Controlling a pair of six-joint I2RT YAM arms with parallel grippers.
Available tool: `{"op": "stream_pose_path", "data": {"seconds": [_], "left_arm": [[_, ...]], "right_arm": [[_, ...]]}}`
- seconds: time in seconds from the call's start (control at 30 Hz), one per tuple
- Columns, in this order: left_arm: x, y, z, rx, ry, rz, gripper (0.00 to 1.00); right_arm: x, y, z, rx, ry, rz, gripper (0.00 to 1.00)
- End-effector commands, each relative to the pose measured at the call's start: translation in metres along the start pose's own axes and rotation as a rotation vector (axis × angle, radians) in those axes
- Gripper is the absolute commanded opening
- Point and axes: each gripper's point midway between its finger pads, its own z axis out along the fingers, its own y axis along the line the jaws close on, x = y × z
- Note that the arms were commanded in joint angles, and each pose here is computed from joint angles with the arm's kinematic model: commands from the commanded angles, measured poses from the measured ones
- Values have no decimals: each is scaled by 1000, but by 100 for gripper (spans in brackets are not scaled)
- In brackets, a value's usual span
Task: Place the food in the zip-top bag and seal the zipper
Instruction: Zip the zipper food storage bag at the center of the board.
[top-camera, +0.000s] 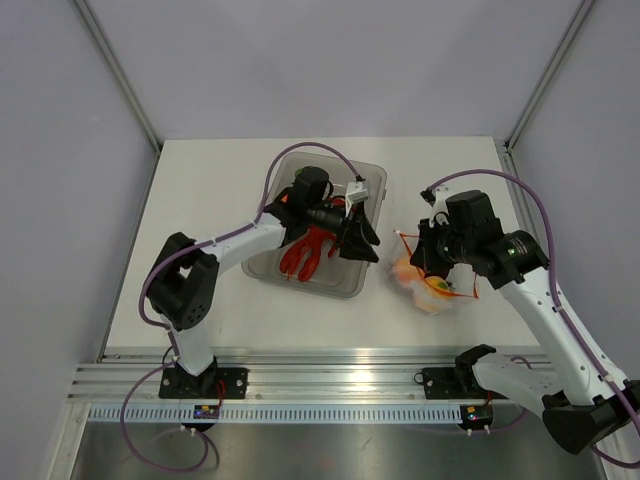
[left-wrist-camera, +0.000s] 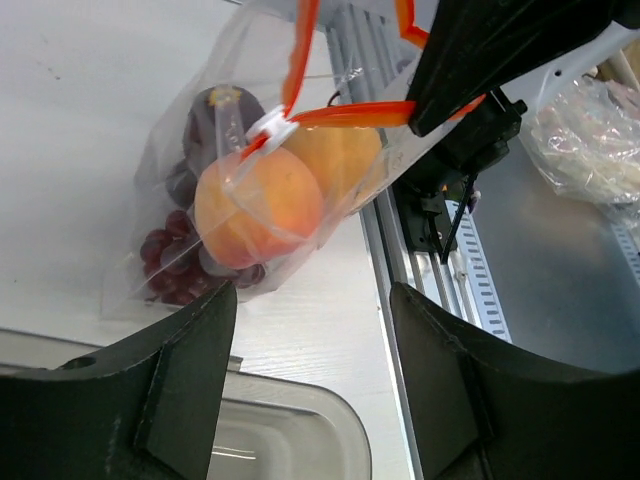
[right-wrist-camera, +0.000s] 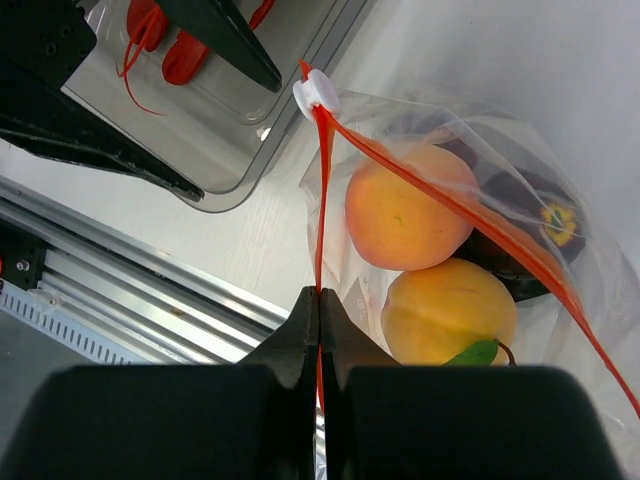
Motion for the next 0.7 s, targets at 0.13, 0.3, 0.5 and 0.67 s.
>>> {"op": "stream_pose_path", "data": {"seconds": [0.13, 0.3, 0.5, 0.67], "left_arm": [[-35, -21, 10, 38, -92, 309, 65], [-38, -22, 19, 24, -114, 392, 66], [-46, -11, 25, -4, -144, 382, 63], [-49, 2, 28, -45, -140, 353, 62]], "right_arm": [[-2, 10, -5, -54, -4, -33, 0], [-2, 12, -7, -62, 2, -32, 0], [-4, 15, -11, -71, -3, -34, 0], [-5, 16, -12, -76, -4, -32, 0]]}}
